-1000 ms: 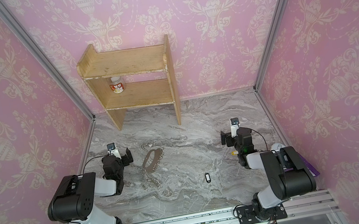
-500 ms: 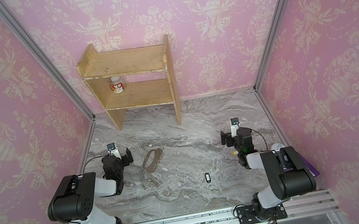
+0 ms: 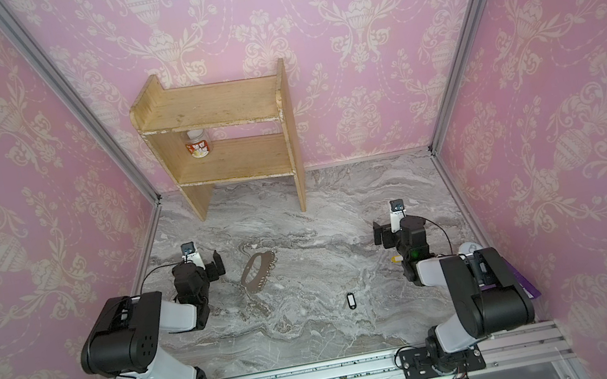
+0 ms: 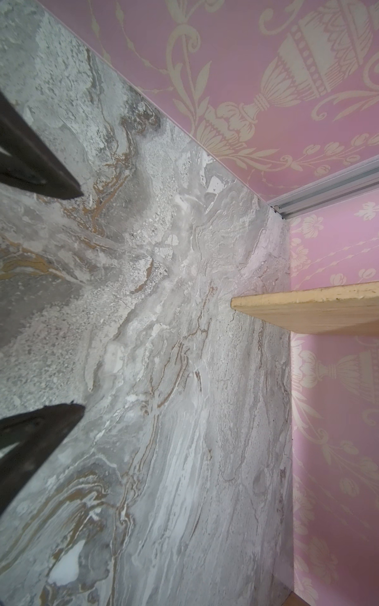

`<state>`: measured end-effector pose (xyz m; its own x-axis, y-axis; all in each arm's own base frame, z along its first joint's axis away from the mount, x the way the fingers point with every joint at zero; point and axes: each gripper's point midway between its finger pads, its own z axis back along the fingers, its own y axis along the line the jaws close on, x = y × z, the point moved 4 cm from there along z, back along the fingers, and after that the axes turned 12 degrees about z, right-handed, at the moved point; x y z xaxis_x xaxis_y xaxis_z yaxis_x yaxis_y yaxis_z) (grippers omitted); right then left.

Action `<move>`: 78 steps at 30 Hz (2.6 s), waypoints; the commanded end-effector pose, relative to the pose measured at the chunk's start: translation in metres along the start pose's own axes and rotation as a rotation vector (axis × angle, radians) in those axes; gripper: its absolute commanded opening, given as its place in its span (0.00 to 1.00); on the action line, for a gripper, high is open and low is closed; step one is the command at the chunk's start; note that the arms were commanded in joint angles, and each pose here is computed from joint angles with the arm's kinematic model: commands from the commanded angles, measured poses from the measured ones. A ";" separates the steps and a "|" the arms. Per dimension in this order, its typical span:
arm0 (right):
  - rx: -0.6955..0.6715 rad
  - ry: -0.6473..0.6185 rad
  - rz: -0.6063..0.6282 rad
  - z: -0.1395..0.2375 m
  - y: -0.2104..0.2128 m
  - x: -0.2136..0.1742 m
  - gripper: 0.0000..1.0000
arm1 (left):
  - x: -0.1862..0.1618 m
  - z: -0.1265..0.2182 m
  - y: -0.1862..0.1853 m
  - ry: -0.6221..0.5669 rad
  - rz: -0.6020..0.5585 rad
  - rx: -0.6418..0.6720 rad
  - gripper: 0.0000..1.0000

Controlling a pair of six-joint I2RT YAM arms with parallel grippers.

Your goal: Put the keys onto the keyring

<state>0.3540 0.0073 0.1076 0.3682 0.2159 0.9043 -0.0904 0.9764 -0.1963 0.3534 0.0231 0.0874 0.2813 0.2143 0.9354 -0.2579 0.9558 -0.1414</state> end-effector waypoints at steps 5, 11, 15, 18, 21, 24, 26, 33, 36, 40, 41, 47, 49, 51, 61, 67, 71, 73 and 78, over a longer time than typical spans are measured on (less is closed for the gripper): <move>0.008 0.009 -0.020 -0.003 0.000 0.000 1.00 | 0.005 -0.001 0.000 -0.008 -0.006 -0.005 0.99; 0.008 0.007 -0.019 -0.003 0.000 0.001 1.00 | 0.005 -0.001 0.000 -0.009 -0.006 -0.005 0.99; 0.008 0.009 -0.018 -0.003 0.000 0.000 1.00 | 0.005 -0.001 0.000 -0.009 -0.006 -0.005 0.99; 0.009 0.008 -0.020 -0.003 0.000 0.001 1.00 | 0.005 -0.001 0.000 -0.008 -0.006 -0.005 0.99; 0.009 0.008 -0.021 -0.003 -0.001 0.001 1.00 | 0.006 -0.001 0.000 -0.010 -0.005 -0.005 0.99; 0.015 0.022 -0.027 -0.003 -0.003 0.008 1.00 | 0.011 0.004 -0.004 -0.032 -0.022 -0.020 0.99; 0.018 0.098 -0.032 -0.001 -0.007 0.019 1.00 | 0.022 0.014 -0.009 -0.037 -0.054 -0.002 0.99; -0.017 0.212 -0.032 0.015 -0.008 0.054 1.00 | 0.056 0.029 -0.042 0.149 -0.090 -0.080 0.99; 0.006 0.252 -0.020 0.024 0.005 0.060 1.00 | 0.055 0.034 -0.063 0.284 -0.118 -0.109 0.99; 0.046 0.296 -0.017 0.037 0.021 0.064 1.00 | 0.036 0.044 -0.093 0.465 -0.121 -0.144 0.99; 0.058 0.303 -0.014 0.041 0.025 0.066 1.00 | 0.030 0.047 -0.098 0.500 -0.109 -0.150 0.99; 0.100 0.322 -0.004 0.056 0.035 0.073 1.00 | -0.007 0.066 -0.120 0.679 0.022 -0.186 0.99; 0.106 0.328 0.001 0.059 0.036 0.074 1.00 | -0.018 0.073 -0.129 0.730 0.042 -0.199 0.98; 0.106 0.327 0.004 0.060 0.036 0.075 1.00 | -0.029 0.077 -0.135 0.780 0.070 -0.208 0.98; 0.109 0.335 -0.005 0.060 0.038 0.074 1.00 | -0.070 0.087 -0.147 0.952 0.094 -0.181 0.94; 0.109 0.341 -0.001 0.060 0.038 0.073 1.00 | -0.077 0.084 -0.156 0.982 0.097 -0.186 0.93; 0.112 0.344 0.000 0.060 0.039 0.073 1.00 | -0.081 0.083 -0.167 1.002 0.086 -0.201 0.93; 0.111 0.345 0.000 0.061 0.039 0.073 1.00 | -0.085 0.084 -0.172 1.022 0.083 -0.202 0.93; 0.112 0.350 0.002 0.061 0.039 0.073 1.00 | -0.093 0.090 -0.184 1.087 0.100 -0.214 0.92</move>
<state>0.3193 0.0590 0.1788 0.6689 0.2362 0.7048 -0.1963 0.9706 -0.1389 0.3085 -0.1822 0.0685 0.9290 0.2504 0.2726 -0.1473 0.9257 -0.3484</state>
